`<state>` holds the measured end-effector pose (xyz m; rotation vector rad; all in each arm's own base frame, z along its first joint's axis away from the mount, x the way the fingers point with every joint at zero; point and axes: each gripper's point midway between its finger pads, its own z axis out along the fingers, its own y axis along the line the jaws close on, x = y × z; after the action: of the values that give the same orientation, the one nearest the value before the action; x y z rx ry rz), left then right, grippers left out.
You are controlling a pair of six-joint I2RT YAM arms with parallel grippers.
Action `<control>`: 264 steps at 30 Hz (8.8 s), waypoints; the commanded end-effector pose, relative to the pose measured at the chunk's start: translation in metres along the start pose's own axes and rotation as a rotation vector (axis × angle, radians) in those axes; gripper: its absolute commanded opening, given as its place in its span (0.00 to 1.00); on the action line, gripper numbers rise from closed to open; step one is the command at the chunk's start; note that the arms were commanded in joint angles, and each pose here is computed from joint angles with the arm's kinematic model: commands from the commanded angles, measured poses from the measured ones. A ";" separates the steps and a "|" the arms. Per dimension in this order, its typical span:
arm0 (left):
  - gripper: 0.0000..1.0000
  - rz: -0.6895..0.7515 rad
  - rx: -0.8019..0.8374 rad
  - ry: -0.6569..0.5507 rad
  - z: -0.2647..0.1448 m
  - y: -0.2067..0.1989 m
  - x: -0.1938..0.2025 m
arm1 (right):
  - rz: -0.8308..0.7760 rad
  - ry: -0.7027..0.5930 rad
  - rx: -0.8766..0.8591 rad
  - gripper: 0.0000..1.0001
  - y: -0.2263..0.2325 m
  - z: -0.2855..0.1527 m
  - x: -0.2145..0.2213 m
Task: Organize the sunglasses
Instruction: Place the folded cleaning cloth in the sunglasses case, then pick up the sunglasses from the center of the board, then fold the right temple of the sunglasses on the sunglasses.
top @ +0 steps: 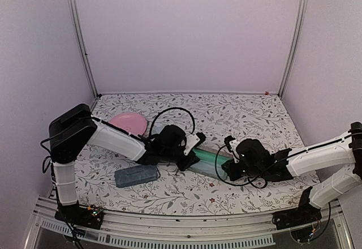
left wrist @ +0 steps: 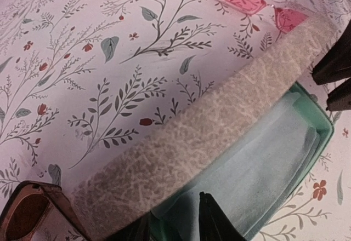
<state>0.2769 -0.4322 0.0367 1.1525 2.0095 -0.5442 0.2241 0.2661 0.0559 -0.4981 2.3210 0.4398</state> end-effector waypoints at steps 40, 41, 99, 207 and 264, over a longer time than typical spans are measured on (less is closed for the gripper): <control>0.68 -0.258 -0.242 -0.056 -0.154 0.052 0.014 | 0.231 -0.045 0.049 0.77 -0.012 -0.082 -0.028; 0.68 -0.260 -0.243 -0.060 -0.155 0.052 0.014 | 0.258 -0.040 0.081 0.78 -0.021 -0.086 -0.028; 0.69 -0.193 -0.243 -0.094 -0.154 0.054 0.012 | 0.707 0.102 0.365 0.42 -0.205 -0.023 0.009; 0.29 -0.370 0.527 -0.275 -0.115 -0.062 -0.133 | 0.103 -0.408 -0.327 0.00 0.024 -0.098 -0.165; 0.52 -0.072 0.362 -0.346 -0.149 -0.079 -0.131 | 0.058 -0.268 -0.209 0.00 0.013 -0.078 -0.122</control>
<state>0.1808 -0.4610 0.2121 1.1527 1.7904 -1.1707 0.2547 0.2785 0.1970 -0.4797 2.0139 0.7815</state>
